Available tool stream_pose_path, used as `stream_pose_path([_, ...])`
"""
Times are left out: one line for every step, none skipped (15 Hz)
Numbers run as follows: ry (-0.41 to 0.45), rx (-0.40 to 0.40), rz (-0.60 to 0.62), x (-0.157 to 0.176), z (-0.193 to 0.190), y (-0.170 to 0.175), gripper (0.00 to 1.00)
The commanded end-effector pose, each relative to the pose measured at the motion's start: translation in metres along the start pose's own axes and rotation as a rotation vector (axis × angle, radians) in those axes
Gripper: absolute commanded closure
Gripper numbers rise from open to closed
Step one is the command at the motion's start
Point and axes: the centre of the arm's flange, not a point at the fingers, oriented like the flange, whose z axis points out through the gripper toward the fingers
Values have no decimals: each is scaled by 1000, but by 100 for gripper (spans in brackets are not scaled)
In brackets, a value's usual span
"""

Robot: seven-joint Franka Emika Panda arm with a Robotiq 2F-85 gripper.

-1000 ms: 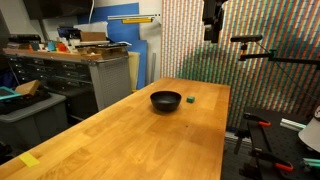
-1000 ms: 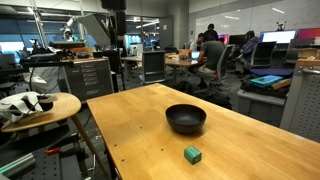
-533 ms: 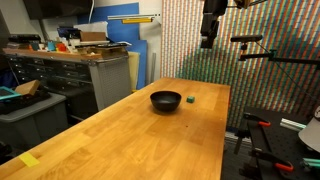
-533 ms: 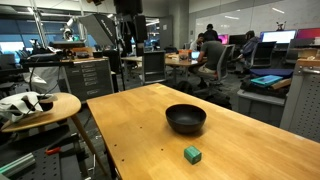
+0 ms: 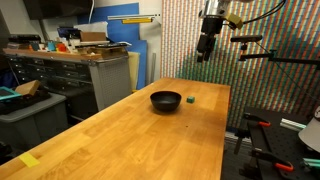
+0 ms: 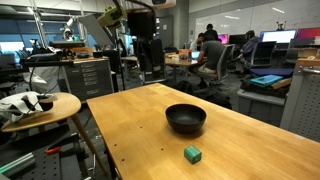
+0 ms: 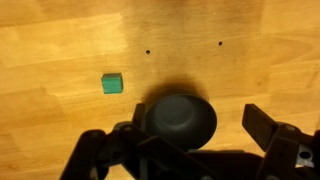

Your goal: Put the green block inside the black bowl

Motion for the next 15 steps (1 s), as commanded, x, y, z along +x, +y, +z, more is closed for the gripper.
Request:
stream_pose_path([19, -18, -2, 7, 29, 24, 0])
stream_pose_path([18, -21, 2, 8, 38, 29, 0])
stream_pose_path([18, -25, 4, 9, 46, 34, 0])
stream_pose_path([16, -29, 2, 10, 56, 39, 0])
stream_pose_path([15, -35, 1, 10, 64, 44, 0])
stream_pose_path([12, -39, -3, 10, 73, 48, 0])
stream_pose_path([6, -43, -9, 10, 82, 52, 0])
stream_pose_path([1, -46, -16, 9, 90, 56, 0])
stream_pose_path([-7, -49, -24, 9, 99, 59, 0])
stream_pose_path([-14, -51, -31, 8, 107, 62, 0])
stream_pose_path([-22, -53, -39, 8, 116, 66, 0])
stream_pose_path([-25, -55, -44, 8, 124, 69, 0])
stream_pose_path([-31, -56, -48, 8, 132, 73, 0])
stream_pose_path([-32, -58, -53, 8, 139, 76, 0])
stream_pose_path([-32, -59, -56, 9, 147, 80, 0])
